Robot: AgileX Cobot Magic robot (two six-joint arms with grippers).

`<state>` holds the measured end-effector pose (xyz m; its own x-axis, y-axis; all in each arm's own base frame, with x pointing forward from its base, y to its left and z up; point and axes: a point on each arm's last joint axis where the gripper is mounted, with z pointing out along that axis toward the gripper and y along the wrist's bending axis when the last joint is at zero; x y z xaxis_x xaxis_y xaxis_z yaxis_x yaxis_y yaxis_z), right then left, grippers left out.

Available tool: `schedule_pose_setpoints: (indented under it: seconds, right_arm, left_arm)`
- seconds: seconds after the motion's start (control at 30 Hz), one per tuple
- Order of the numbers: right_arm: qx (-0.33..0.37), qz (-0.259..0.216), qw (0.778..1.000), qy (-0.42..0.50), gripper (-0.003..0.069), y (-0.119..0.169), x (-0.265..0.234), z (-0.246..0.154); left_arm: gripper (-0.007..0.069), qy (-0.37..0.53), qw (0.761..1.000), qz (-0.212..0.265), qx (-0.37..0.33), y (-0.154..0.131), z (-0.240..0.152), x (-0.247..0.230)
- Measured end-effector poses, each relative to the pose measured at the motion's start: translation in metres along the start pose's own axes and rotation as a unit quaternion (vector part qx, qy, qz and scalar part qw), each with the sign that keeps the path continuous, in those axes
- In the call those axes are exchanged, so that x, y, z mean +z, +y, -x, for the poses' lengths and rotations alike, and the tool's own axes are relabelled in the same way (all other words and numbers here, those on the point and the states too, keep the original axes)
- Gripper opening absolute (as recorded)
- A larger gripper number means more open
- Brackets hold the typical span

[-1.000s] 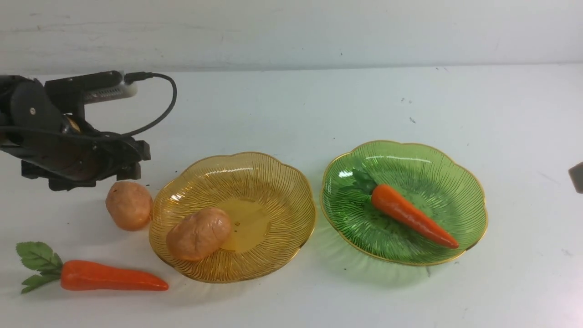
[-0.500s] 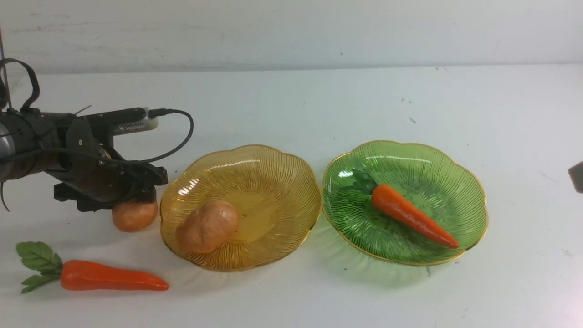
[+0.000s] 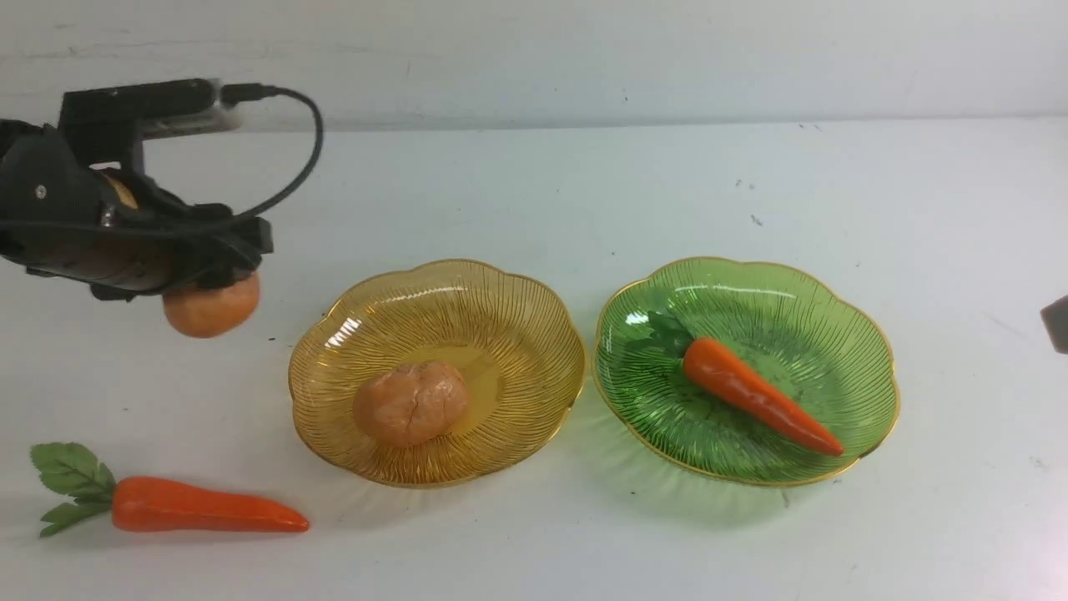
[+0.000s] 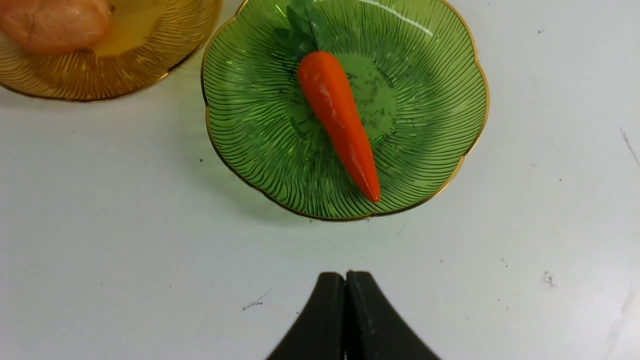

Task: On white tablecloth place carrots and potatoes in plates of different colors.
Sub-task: 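Put the potatoes from the left side into the left plate with the left gripper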

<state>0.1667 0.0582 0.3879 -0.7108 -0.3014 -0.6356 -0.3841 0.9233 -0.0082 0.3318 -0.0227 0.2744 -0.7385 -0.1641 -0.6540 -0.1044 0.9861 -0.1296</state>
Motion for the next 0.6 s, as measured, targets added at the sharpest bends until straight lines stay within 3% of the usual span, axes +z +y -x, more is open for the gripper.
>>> schedule_pose_setpoints:
  seconds: [0.2, 0.4, 0.6]
  right_arm:
    - [0.000, 0.001, 1.000, -0.001, -0.0015, 0.000, 0.000, 0.000]
    - [0.001, 0.001, 1.000, -0.001, -0.0015, 0.000, 0.000, 0.000]
    - [0.001, 0.001, 1.000, -0.001, -0.0015, 0.000, 0.000, 0.000]
  left_arm:
    - [0.0365, 0.024, 0.994, -0.078, 0.072, -0.060, -0.017, 0.003]
    - [0.0377, 0.030, 0.988, -0.121, 0.090, -0.106, -0.010, 0.025]
    - [0.0441, 0.044, 0.986, -0.140, 0.074, -0.125, -0.013, 0.046]
